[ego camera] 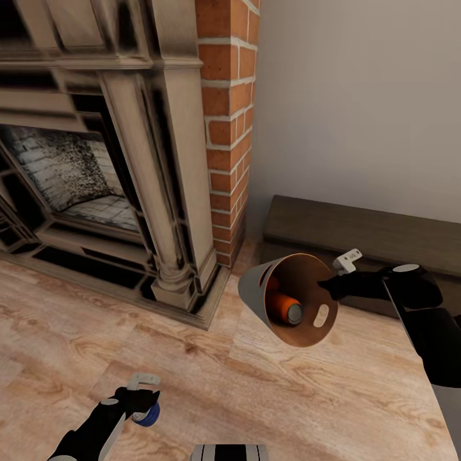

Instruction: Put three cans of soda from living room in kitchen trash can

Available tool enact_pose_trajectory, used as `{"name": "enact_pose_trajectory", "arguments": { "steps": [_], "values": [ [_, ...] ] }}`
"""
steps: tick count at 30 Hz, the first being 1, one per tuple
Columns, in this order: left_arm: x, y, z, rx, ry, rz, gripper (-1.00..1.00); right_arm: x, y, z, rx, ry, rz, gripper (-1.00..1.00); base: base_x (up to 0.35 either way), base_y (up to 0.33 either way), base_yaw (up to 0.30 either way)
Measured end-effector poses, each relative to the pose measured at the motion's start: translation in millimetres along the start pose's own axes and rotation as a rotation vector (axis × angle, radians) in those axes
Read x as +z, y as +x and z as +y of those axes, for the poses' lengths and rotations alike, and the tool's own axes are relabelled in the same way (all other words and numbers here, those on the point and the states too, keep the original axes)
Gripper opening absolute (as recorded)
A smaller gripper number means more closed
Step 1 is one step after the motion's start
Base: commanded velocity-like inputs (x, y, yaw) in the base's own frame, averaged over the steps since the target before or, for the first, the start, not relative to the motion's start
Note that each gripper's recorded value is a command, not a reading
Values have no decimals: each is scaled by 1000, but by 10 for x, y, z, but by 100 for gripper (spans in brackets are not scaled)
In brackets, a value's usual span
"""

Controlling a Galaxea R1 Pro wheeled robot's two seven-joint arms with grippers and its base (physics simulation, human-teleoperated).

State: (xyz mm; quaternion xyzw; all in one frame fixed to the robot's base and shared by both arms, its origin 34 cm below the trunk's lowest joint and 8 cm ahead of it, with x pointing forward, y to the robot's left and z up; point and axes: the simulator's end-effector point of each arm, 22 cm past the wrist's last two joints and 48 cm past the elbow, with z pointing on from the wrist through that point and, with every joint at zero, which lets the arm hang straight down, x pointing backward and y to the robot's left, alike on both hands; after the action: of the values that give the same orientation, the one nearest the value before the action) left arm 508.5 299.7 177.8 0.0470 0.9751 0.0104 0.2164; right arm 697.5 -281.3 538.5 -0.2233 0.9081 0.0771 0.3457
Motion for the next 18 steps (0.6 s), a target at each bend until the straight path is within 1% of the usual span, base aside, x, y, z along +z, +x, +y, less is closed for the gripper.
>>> {"name": "enact_pose_trajectory", "arguments": {
  "steps": [18],
  "values": [
    [188,376,-72,-1,14,78,100,361,319,2,21,-24,68,-100,0,0,0]
  ]
}}
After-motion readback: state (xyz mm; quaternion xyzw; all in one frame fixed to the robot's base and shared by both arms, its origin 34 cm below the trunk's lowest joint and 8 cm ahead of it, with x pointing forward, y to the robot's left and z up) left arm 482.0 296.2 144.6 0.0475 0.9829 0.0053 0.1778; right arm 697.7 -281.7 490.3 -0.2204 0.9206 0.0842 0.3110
